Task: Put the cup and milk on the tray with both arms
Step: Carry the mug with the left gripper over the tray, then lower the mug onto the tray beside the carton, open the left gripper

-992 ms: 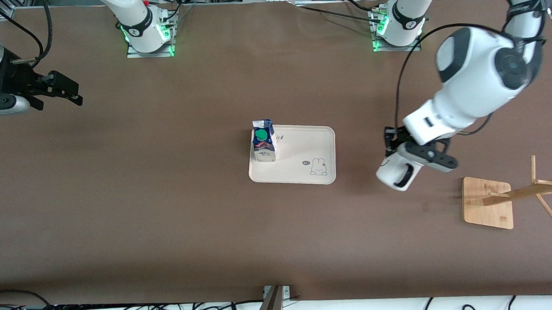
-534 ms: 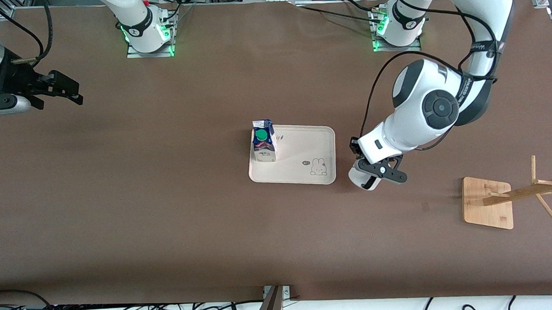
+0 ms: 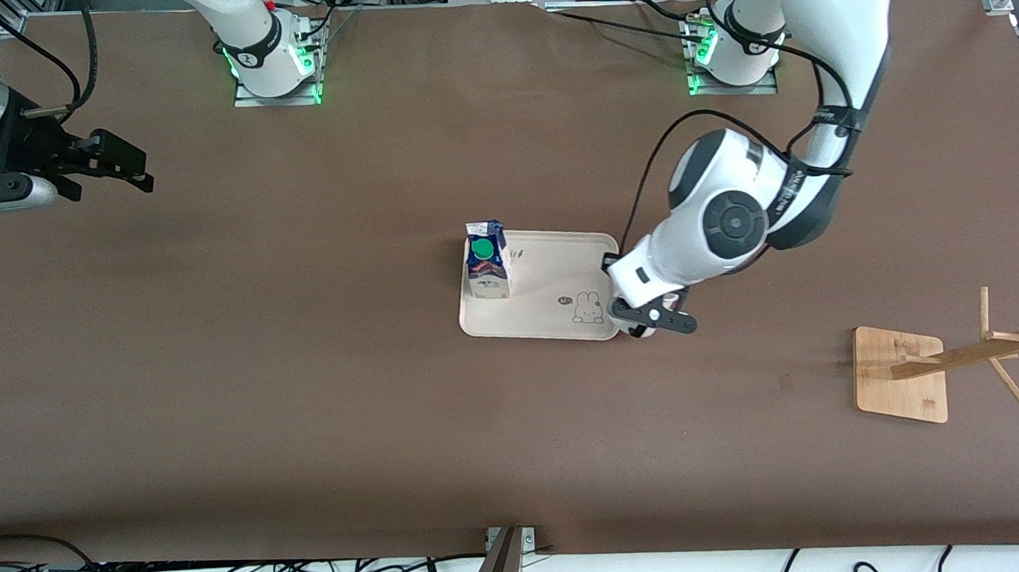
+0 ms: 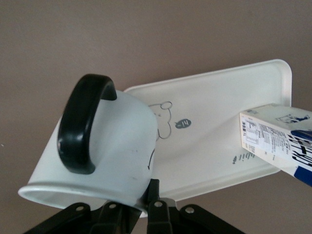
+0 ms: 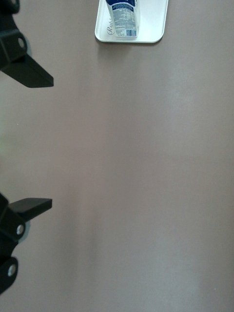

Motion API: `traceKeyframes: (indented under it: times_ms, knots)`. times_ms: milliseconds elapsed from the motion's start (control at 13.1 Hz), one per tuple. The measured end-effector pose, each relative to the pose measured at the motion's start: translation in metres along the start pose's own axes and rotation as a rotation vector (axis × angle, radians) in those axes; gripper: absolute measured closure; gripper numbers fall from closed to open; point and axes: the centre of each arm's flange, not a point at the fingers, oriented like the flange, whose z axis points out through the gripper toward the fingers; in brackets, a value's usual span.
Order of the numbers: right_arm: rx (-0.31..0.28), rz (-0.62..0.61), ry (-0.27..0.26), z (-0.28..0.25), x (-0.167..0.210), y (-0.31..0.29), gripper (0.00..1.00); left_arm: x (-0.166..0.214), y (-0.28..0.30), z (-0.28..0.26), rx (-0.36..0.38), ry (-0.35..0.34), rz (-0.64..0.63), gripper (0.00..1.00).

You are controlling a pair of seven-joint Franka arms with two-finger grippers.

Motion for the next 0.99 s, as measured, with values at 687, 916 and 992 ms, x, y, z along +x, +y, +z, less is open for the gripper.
traceKeyframes:
  times_ms: [687, 916, 992]
  knots:
    - [0.0, 0.002, -0.011, 0.001, -0.001, 0.001, 0.0, 0.008, 0.076, 0.065, 0.041, -0.16, -0.173, 0.91]
    - [0.0, 0.003, -0.011, 0.001, -0.001, 0.002, 0.0, -0.005, 0.089, 0.105, 0.08, -0.227, -0.182, 0.91]
    - [0.0, 0.004, -0.011, 0.001, -0.001, 0.002, 0.0, -0.006, 0.086, 0.112, 0.086, -0.239, -0.186, 0.91]
